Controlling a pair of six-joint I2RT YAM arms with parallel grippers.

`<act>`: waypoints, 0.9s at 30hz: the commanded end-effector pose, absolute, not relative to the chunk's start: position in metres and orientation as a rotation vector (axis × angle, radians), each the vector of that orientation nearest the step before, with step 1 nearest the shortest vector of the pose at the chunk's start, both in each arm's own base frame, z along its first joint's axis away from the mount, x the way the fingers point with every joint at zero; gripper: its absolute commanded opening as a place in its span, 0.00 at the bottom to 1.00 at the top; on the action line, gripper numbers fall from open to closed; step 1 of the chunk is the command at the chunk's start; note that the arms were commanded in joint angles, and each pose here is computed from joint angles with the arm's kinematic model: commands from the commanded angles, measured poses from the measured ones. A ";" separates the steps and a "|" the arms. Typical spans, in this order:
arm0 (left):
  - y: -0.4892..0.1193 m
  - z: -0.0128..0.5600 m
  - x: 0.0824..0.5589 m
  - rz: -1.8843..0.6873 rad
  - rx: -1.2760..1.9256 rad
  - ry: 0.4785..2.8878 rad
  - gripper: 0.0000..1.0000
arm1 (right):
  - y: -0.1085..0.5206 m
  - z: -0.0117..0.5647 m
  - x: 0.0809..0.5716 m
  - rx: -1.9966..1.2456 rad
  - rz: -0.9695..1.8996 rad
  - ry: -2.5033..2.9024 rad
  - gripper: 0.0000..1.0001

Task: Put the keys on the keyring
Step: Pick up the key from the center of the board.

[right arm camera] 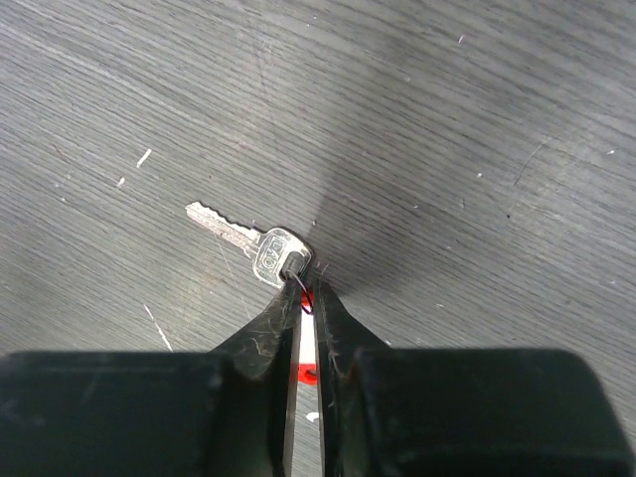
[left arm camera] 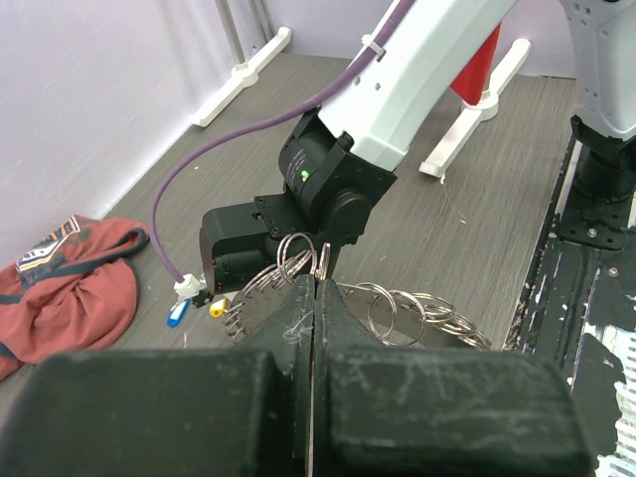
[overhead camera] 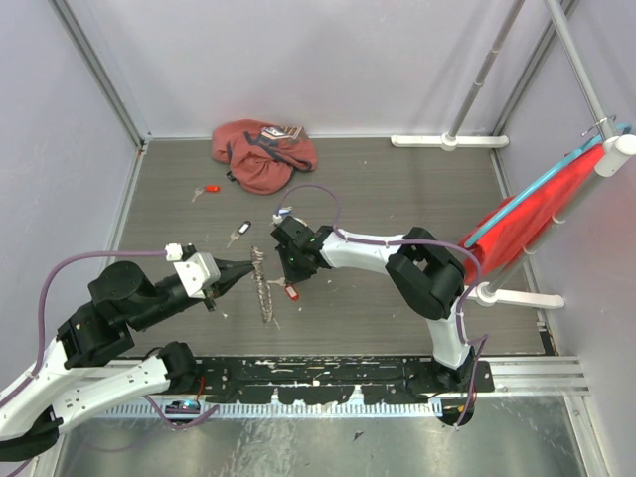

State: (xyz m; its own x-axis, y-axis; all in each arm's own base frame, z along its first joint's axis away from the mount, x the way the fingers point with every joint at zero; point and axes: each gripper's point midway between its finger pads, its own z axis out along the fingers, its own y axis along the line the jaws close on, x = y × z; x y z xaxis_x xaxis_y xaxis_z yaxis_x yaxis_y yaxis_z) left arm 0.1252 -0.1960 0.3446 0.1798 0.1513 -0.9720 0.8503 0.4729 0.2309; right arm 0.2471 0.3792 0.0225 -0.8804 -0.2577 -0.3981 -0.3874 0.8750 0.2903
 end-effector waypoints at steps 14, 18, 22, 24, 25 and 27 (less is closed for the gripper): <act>-0.200 0.361 0.129 -0.632 0.954 1.264 0.00 | 0.381 0.095 0.263 -0.486 0.609 2.469 0.01; -0.202 0.362 0.132 -0.622 0.953 1.274 0.00 | 0.365 0.124 0.263 -0.475 0.604 2.395 0.01; -0.205 0.366 0.135 -0.627 0.942 1.289 0.00 | 0.349 0.155 0.257 -0.512 0.618 2.305 0.01; -0.207 0.369 0.135 -0.639 0.942 1.294 0.00 | 0.338 0.172 0.252 -0.530 0.621 2.255 0.01; -0.208 0.371 0.134 -0.646 0.941 1.296 0.00 | 0.333 0.181 0.250 -0.543 0.621 2.231 0.01; -0.212 0.375 0.134 -0.662 0.946 1.298 0.00 | 0.322 0.200 0.245 -0.573 0.617 2.179 0.01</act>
State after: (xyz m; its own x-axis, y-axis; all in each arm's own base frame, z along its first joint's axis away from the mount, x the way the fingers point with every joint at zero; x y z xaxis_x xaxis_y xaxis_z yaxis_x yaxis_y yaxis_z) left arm 0.1353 -0.2092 0.3331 0.1410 0.2029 -0.9690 0.8535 0.4710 0.2229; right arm 0.2433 0.3390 0.1580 -0.6988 -0.1986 -0.6871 -0.5189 0.8019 0.2960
